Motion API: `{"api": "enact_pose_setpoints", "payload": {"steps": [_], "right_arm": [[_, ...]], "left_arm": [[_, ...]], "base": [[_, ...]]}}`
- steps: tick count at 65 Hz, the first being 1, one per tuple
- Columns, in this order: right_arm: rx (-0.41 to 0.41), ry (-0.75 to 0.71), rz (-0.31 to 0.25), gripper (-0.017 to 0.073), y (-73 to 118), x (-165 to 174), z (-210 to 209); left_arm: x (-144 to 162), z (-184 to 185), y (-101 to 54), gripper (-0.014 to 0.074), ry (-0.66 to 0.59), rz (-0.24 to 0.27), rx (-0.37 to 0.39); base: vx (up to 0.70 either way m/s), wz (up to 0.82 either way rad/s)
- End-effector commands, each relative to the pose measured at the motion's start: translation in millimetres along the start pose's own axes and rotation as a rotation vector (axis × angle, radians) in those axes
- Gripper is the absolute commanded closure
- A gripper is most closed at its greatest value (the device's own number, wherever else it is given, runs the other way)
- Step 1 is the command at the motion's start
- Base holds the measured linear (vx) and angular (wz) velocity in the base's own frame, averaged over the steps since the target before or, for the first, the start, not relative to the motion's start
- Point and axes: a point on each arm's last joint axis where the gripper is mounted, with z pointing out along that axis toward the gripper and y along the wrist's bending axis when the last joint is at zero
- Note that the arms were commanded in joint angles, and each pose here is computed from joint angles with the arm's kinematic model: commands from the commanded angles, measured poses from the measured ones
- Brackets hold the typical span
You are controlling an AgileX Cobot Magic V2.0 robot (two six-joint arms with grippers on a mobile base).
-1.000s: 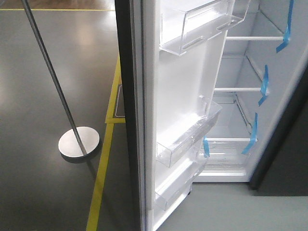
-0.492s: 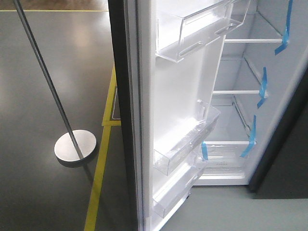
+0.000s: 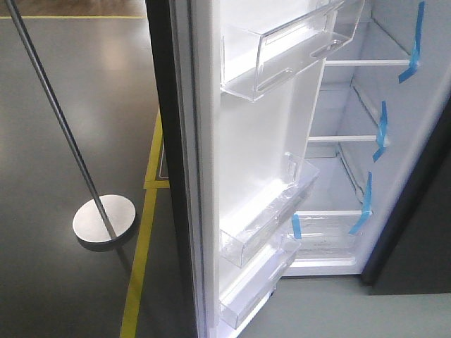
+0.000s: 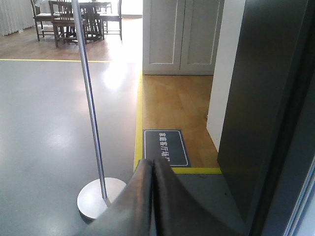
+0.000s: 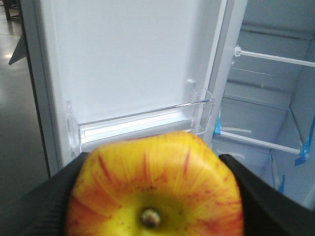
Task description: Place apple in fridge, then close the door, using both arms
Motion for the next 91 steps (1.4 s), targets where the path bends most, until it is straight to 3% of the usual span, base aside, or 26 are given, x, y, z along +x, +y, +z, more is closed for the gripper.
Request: {"api": "enact_pose_setpoints", "payload": {"steps": [1, 91], "right_arm": [[0.021, -0.103, 0.002, 0.0482, -0.7, -12.7, -4.7], [0.021, -0.103, 0.002, 0.0482, -0.7, -12.7, -4.7]], "left_arm": [[-12.9, -2.9, -1.7, 0.0599, -0.105, -0.009, 0.016], [-12.9, -2.9, -1.7, 0.0599, -0.105, -0.009, 0.016]], "base": [[0.05, -0.03], [0.04, -0.01]]}}
